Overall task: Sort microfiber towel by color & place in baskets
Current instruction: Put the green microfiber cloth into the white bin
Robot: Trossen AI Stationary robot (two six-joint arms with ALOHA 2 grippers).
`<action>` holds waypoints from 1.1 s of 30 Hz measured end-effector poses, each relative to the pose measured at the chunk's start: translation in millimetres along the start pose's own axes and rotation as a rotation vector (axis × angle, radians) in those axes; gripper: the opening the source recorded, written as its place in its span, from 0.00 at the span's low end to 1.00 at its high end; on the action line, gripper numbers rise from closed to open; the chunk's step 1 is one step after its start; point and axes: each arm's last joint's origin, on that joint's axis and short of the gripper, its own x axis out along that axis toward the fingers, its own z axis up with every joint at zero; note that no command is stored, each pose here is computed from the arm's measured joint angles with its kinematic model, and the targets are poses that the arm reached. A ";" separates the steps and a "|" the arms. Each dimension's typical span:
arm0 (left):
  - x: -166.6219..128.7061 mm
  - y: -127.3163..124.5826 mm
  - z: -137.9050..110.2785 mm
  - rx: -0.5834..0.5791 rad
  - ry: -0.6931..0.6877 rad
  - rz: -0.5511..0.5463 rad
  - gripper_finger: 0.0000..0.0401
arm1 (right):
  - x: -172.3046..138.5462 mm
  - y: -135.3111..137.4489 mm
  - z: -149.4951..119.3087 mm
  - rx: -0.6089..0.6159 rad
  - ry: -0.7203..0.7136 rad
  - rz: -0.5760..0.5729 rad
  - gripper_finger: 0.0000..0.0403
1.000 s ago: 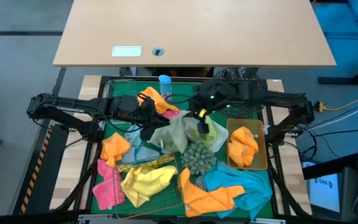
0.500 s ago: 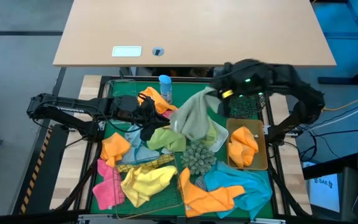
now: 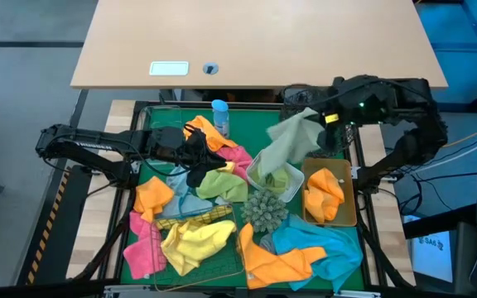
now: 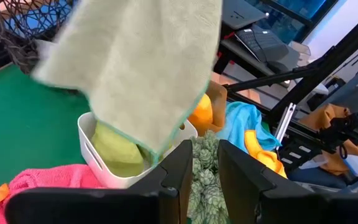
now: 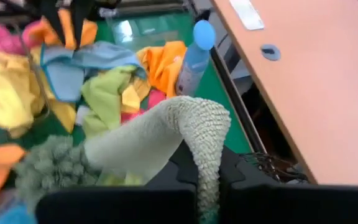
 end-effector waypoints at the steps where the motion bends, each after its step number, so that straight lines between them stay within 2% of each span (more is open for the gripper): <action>1: 0.1 0.0 -0.1 0.000 0.000 0.000 0.18 | 0.9 0.2 0.4 0.019 -0.007 0.000 0.01; 6: 0.1 0.0 -0.1 -0.001 0.000 0.000 0.18 | 15.2 6.3 -1.8 0.016 0.045 0.070 0.02; 15: 0.1 0.0 -0.1 -0.002 0.001 0.000 0.18 | 80.0 47.3 -21.4 -0.102 0.213 0.095 0.02; 22: 0.0 0.0 -0.1 -0.002 0.001 0.000 0.18 | 144.0 68.0 -53.4 -0.144 0.307 0.051 0.01; 30: 0.1 0.1 -0.1 -0.004 0.001 0.000 0.18 | 213.5 89.0 -103.0 -0.131 0.302 0.164 0.01; 33: 0.1 0.1 -0.1 -0.004 0.001 0.001 0.18 | 233.6 92.1 -127.1 -0.131 0.310 0.166 0.01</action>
